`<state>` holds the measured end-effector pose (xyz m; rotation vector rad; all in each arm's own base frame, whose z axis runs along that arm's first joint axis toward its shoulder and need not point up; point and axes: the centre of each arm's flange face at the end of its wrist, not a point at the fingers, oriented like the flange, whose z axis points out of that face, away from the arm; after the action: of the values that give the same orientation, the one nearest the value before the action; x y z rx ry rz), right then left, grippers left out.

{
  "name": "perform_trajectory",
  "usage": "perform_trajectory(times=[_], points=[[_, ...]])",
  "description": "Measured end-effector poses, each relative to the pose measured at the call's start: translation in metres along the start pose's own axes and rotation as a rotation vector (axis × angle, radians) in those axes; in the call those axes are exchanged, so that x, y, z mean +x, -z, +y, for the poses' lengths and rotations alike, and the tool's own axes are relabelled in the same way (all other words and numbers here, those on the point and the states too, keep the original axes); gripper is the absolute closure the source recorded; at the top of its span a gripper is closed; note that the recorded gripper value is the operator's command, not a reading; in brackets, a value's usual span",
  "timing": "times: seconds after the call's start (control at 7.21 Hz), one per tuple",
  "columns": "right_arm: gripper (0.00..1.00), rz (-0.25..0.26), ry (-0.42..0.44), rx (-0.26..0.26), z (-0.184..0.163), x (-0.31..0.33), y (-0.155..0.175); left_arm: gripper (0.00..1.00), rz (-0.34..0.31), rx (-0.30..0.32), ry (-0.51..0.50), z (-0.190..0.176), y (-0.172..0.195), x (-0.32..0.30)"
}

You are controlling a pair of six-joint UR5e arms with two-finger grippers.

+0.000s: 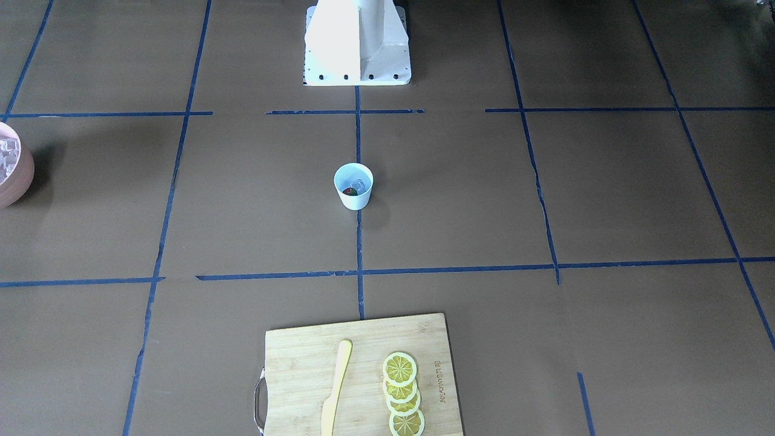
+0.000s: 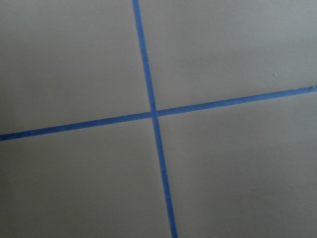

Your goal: Put ice and strawberries in cup

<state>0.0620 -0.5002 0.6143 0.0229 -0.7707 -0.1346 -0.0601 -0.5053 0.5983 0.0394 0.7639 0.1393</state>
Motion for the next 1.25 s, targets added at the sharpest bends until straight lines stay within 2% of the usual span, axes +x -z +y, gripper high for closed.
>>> perform_trajectory(times=[0.69,1.25], points=[[0.00,-0.004,-0.005,-0.025,0.007,-0.005,-0.014,0.00,0.034,-0.024,0.018,0.026,-0.017,-0.004],[0.00,-0.004,0.007,-0.024,0.005,-0.010,-0.013,0.00,0.030,0.001,-0.010,0.028,-0.024,-0.008]])
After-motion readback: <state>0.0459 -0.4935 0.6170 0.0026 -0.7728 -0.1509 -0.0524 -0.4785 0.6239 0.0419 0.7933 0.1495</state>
